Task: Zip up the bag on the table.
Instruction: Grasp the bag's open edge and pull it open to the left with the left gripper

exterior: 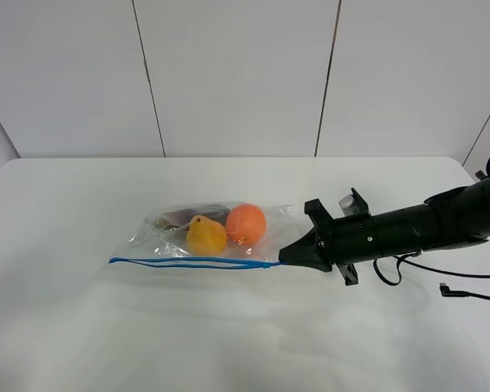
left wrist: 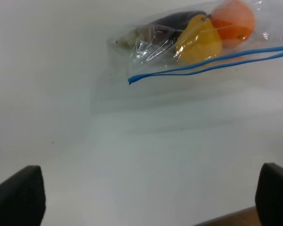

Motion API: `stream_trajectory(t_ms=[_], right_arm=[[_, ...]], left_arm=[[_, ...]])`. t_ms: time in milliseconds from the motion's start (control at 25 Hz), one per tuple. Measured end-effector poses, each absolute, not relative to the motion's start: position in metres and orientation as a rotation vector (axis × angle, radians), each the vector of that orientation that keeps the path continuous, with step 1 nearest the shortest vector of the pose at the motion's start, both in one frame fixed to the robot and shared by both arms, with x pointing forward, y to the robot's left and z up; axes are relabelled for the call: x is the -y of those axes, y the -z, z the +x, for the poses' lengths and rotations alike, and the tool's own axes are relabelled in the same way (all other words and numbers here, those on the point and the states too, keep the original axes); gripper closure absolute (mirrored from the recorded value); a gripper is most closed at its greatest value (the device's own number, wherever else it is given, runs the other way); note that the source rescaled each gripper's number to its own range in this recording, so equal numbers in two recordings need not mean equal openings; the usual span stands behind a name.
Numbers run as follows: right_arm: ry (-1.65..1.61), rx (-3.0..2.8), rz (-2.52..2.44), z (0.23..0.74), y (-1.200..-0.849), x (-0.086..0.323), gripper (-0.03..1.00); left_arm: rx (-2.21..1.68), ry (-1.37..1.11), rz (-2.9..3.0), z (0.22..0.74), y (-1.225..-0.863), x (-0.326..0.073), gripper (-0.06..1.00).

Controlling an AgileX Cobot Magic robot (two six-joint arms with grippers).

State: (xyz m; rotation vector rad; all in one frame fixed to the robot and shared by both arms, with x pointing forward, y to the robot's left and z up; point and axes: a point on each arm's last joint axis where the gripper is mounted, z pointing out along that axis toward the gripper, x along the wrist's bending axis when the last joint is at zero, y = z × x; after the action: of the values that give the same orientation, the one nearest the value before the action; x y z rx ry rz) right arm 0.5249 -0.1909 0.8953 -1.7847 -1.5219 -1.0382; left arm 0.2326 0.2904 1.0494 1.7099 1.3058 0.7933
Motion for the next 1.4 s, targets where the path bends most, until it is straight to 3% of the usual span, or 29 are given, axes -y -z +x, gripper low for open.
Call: stream_trajectory(t_ms=[280,680,1080,1400], right_arm=[[1.040,1.527,-1.785,0.525,-0.895,0.191,0.97],[1.039,1.528,-1.787,0.525,-0.895,0.191,0.97],[1.046,1.551,-1.773,0.525,-0.895,0.191,0.97],[1.046,1.551,-1.773,0.525,-0.895,0.191,0.97]], left_arm=[[-1.304,-0.787,1.769,0.243,-1.054,-0.289,-0.06],[-1.130,-0.977,1.637,0.277,-1.101,-0.286,-0.06],[-1.134,-0.813,1.832,0.344,-1.090,-0.270,-0.06],[-0.864,-0.599,1.991,0.353,-1.081,-0.233,-0.06]])
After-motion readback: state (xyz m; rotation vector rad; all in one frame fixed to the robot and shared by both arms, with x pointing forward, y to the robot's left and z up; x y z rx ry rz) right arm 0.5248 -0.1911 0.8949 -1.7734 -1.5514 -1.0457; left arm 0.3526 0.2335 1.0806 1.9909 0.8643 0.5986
